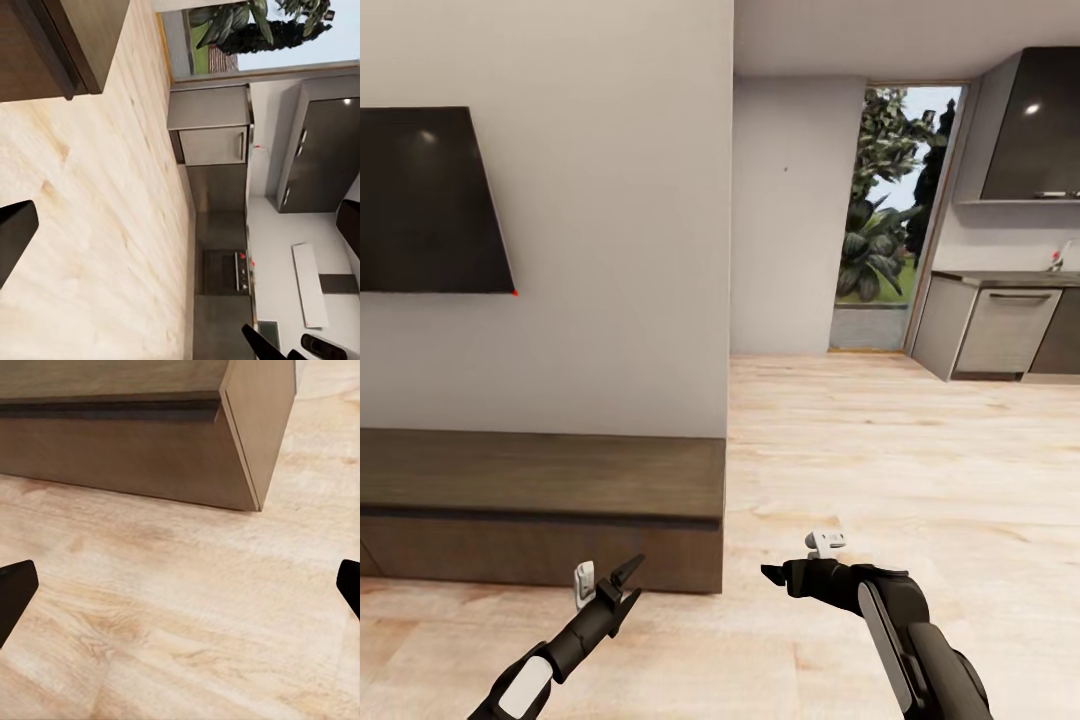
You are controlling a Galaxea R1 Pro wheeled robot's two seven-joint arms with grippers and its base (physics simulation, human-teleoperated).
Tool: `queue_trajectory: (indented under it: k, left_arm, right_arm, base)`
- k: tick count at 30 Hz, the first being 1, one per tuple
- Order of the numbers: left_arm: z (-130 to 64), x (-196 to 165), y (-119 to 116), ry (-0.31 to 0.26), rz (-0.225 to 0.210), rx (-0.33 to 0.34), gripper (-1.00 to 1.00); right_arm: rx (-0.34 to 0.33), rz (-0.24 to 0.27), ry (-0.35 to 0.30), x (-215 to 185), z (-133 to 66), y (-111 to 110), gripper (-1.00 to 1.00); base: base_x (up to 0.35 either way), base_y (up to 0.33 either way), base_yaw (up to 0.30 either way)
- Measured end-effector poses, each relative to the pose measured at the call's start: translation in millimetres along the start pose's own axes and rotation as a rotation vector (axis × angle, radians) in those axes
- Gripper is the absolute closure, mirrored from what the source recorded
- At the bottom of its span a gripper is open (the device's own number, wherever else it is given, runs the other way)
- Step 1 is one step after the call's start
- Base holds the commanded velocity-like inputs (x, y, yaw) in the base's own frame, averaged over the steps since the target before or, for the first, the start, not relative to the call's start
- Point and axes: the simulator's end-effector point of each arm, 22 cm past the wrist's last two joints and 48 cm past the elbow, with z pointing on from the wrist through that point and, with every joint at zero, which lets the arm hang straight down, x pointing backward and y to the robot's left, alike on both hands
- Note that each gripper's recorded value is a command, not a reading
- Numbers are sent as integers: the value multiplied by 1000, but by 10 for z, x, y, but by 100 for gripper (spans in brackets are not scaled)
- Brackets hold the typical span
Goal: Place each of the two pumpkins and all three candles from the living room inside a cabinet in the living room (use any cabinet), then make sure every cabinet is closed, and position the cauldron so it is next to a table in the living room.
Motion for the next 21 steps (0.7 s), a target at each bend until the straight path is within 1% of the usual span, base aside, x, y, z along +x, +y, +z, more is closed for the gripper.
queue_trajectory:
  k: [11, 21]
  left_arm:
    - [-12, 49, 233, -1, 0, 0, -100]
    - [-22, 33, 238, -5, -4, 1, -100]
  right_arm:
    - [-1, -1, 0, 195, 119, -68, -100]
    - [-2, -1, -1, 193, 121, -62, -100]
  base:
    - [0, 0, 0]
    - [0, 0, 0]
